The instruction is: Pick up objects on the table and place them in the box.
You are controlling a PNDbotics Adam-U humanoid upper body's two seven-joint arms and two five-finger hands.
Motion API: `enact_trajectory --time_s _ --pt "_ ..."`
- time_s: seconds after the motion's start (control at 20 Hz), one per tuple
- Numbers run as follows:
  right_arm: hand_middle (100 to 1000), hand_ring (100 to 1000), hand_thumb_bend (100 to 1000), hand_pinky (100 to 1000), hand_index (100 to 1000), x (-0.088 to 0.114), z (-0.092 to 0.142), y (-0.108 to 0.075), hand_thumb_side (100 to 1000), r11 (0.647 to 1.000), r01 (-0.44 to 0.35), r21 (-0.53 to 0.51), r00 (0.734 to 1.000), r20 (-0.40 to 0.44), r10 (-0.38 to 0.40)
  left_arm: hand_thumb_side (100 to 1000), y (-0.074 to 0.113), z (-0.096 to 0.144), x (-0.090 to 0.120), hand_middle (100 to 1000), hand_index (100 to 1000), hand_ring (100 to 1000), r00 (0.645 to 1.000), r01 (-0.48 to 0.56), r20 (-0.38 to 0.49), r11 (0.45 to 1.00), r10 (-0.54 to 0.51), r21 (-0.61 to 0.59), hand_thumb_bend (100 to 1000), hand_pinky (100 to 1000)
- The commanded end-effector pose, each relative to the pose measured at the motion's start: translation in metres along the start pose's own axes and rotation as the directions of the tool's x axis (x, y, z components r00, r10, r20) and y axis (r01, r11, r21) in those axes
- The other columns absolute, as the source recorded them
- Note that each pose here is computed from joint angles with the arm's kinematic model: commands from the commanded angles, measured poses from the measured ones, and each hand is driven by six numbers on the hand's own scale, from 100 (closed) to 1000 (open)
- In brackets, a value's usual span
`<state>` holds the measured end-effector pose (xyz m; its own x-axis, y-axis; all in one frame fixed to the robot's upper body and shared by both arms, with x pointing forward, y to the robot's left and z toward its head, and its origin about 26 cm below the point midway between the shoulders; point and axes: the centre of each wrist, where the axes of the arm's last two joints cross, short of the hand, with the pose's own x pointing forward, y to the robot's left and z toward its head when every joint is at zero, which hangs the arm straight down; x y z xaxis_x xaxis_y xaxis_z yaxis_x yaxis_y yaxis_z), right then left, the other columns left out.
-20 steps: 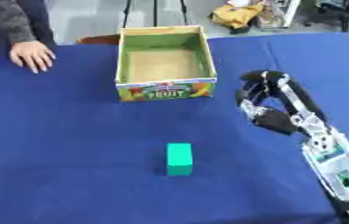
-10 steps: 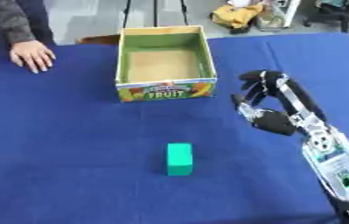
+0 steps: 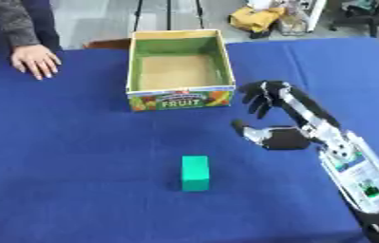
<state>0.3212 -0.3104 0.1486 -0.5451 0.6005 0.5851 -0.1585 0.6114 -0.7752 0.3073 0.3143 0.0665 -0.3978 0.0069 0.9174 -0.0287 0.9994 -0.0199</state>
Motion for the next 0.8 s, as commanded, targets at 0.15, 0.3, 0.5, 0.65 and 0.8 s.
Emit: enact_trajectory --time_s 0.15,0.3,0.5,0.65,0.8 --pt "654 605 404 525 836 0.011 -0.009 -0.011 370 0.992 -0.072 0.105 0.996 0.052 0.067 716 0.003 -0.004 0.006 751 742 911 1.0 0.015 0.021 1.0 -0.015 -0.009 578 672" --pt "662 609 415 528 842 0.015 -0.013 -0.009 378 0.985 -0.085 0.152 0.995 0.072 0.074 716 0.003 -0.003 0.006 751 742 912 1.0 0.016 0.019 1.0 -0.015 -0.01 577 672" --pt "679 619 423 532 850 0.018 -0.021 -0.004 390 0.972 -0.099 0.213 0.992 0.096 0.081 716 0.002 -0.004 0.006 751 741 912 1.0 0.014 0.019 1.0 -0.014 -0.013 577 672" --pt "687 624 420 535 860 0.019 -0.026 -0.002 394 0.962 -0.109 0.249 0.991 0.106 0.085 716 0.002 -0.004 0.006 751 742 912 1.0 0.015 0.019 1.0 -0.014 -0.015 577 672" --pt "691 628 418 536 865 0.019 -0.031 0.001 397 0.954 -0.118 0.277 0.989 0.116 0.088 717 0.002 -0.004 0.005 751 741 912 1.0 0.015 0.019 1.0 -0.014 -0.015 575 672"
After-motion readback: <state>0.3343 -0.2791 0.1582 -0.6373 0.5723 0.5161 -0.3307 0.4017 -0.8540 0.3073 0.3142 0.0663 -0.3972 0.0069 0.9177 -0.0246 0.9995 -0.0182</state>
